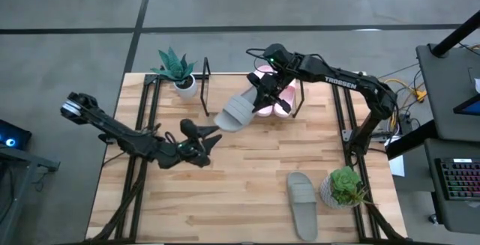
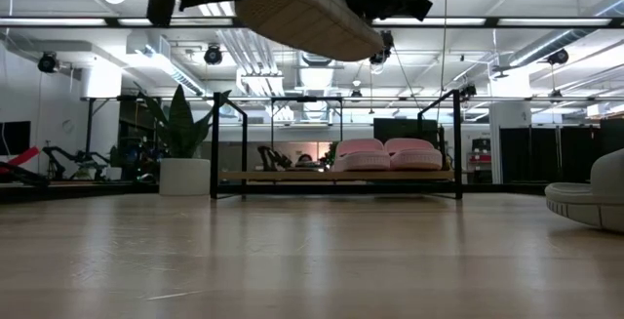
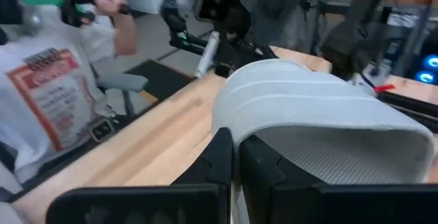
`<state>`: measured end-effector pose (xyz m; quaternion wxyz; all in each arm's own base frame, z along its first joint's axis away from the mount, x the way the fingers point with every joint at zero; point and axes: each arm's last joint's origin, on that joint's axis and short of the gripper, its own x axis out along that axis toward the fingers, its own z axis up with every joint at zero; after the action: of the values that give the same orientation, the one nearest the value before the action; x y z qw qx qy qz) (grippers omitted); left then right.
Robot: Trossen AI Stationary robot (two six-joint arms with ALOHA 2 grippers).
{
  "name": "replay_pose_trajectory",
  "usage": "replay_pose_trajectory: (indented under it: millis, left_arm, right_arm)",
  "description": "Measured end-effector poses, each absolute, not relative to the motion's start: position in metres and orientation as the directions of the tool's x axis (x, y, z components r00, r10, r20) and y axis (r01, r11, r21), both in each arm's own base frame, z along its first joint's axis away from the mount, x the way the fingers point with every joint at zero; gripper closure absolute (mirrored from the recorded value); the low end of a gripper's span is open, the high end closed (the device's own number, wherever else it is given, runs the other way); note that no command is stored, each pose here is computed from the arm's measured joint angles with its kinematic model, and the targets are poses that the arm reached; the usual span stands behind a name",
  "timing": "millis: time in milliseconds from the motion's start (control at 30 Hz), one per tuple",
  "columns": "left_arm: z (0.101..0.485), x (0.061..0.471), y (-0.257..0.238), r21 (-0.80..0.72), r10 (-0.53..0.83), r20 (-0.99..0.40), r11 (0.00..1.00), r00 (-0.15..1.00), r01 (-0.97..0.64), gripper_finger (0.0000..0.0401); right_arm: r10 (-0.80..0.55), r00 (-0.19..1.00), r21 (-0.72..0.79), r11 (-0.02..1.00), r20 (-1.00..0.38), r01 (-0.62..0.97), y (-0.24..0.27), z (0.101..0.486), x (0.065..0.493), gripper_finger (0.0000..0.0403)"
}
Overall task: Pick and place slides into the shelf
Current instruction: Put the top gray slide on the shelf
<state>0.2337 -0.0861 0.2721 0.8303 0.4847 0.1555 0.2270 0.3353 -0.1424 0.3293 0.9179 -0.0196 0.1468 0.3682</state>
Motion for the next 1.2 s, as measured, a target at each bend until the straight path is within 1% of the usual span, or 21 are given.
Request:
replay_pose_trajectory:
  millis: [100, 167, 400, 533, 667, 733, 833, 867, 1000, 1033, 1100, 1200]
  left_arm:
    - [0.269, 0.238, -0.080, 0.903, 0.588, -0.043, 0.369, 0.808, -0.220, 0.0222]
    - [0.268, 0.239, -0.076, 0.906, 0.616, -0.044, 0.356, 0.786, -0.229, 0.0222]
    - [0.268, 0.242, -0.070, 0.904, 0.624, -0.043, 0.357, 0.780, -0.236, 0.0224]
    - [0.269, 0.243, -0.070, 0.900, 0.590, -0.042, 0.373, 0.807, -0.226, 0.0237]
    - [0.268, 0.245, -0.066, 0.901, 0.595, -0.045, 0.371, 0.802, -0.225, 0.0273]
    - [0.267, 0.246, -0.063, 0.903, 0.605, -0.049, 0.366, 0.794, -0.224, 0.0306]
    - [0.266, 0.248, -0.059, 0.906, 0.614, -0.052, 0.361, 0.788, -0.221, 0.0369]
    - [0.266, 0.248, -0.058, 0.905, 0.613, -0.052, 0.363, 0.788, -0.222, 0.0379]
    - [0.268, 0.249, -0.055, 0.900, 0.625, -0.040, 0.361, 0.779, -0.243, 0.0380]
    - [0.268, 0.249, -0.055, 0.900, 0.631, -0.039, 0.359, 0.775, -0.247, 0.0380]
    - [0.268, 0.248, -0.053, 0.901, 0.667, -0.036, 0.344, 0.744, -0.265, 0.0380]
    - [0.269, 0.246, -0.051, 0.900, 0.733, -0.029, 0.315, 0.680, -0.300, 0.0380]
  right_arm:
    - [0.704, 0.664, 0.091, 0.700, -0.252, -0.708, -0.141, 0.330, 0.335, 0.0394]
    - [0.713, 0.658, 0.100, 0.693, -0.243, -0.714, -0.141, 0.331, 0.334, 0.0394]
    - [0.714, 0.657, 0.105, 0.693, -0.243, -0.714, -0.141, 0.331, 0.334, 0.0394]
    - [0.714, 0.657, 0.104, 0.692, -0.243, -0.714, -0.141, 0.331, 0.334, 0.0394]
    - [0.719, 0.652, 0.104, 0.687, -0.243, -0.719, -0.138, 0.331, 0.335, 0.0394]
    - [0.722, 0.648, 0.099, 0.683, -0.243, -0.724, -0.137, 0.331, 0.336, 0.0394]
    - [0.728, 0.642, 0.096, 0.676, -0.242, -0.731, -0.134, 0.331, 0.337, 0.0394]
    - [0.728, 0.641, 0.094, 0.675, -0.242, -0.732, -0.134, 0.331, 0.337, 0.0394]
    - [0.723, 0.646, 0.104, 0.682, -0.245, -0.724, -0.134, 0.332, 0.337, 0.0389]
    - [0.710, 0.656, 0.106, 0.695, -0.256, -0.711, -0.134, 0.333, 0.336, 0.0386]
    - [0.628, 0.709, 0.104, 0.767, -0.321, -0.633, -0.133, 0.339, 0.333, 0.0376]
    - [0.412, 0.801, 0.007, 0.891, -0.434, -0.454, -0.131, 0.351, 0.328, 0.0359]
